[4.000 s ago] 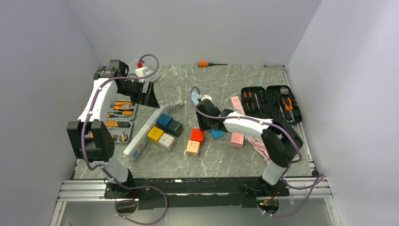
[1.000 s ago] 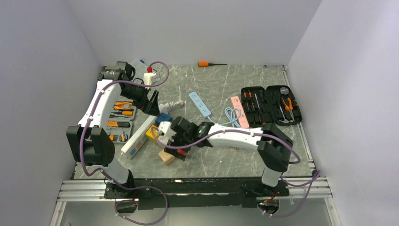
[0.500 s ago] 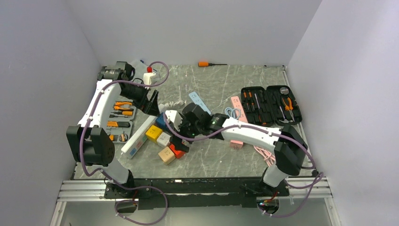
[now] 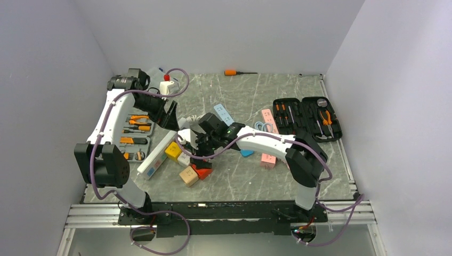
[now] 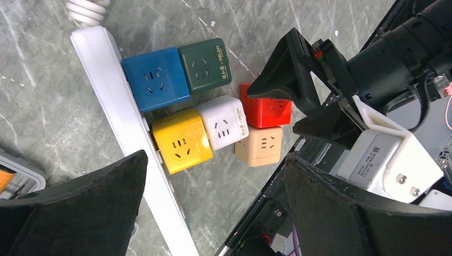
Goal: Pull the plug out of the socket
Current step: Move the plug to the center of the board, then pick up the socket from the center of the board.
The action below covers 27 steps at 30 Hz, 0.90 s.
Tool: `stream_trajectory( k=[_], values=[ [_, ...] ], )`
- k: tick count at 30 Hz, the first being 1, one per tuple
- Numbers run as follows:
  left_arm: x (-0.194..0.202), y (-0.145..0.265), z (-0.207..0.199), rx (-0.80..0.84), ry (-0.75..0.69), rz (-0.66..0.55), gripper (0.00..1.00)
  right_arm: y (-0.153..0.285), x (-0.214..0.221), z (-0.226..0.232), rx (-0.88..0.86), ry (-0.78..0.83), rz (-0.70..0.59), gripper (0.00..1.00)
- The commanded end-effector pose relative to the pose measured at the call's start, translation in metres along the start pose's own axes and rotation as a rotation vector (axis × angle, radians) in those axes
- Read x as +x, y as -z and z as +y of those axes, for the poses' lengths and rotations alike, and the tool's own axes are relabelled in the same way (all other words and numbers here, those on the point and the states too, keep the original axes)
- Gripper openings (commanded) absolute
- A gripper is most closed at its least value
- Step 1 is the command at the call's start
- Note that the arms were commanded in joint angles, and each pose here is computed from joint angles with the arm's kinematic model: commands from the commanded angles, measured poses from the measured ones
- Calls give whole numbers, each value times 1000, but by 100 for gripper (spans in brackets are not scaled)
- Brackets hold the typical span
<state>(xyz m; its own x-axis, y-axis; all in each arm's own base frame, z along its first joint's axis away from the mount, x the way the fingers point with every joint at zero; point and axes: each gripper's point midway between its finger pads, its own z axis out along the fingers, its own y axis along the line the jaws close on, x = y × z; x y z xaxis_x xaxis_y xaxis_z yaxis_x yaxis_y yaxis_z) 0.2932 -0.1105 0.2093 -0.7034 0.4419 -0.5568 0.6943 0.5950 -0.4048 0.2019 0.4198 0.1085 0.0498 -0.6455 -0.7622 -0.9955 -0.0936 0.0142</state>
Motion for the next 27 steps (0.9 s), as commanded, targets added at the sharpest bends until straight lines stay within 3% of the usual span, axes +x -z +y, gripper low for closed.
stream_trajectory(
  k=[1, 11, 18, 27],
  values=[
    [-7, 9, -3, -6, -43, -16, 99, -4, 0, 5, -26, 71, -18, 91],
    [-12, 14, -7, -6, -45, -27, 99, -13, 41, 36, -20, 76, 95, 90],
    [-11, 19, -9, -20, -55, -22, 99, -10, 47, 40, 76, 37, 128, 87],
    [-4, 23, -22, -23, -111, 17, 99, -9, 16, 43, 185, 10, 21, 87]
  ],
)
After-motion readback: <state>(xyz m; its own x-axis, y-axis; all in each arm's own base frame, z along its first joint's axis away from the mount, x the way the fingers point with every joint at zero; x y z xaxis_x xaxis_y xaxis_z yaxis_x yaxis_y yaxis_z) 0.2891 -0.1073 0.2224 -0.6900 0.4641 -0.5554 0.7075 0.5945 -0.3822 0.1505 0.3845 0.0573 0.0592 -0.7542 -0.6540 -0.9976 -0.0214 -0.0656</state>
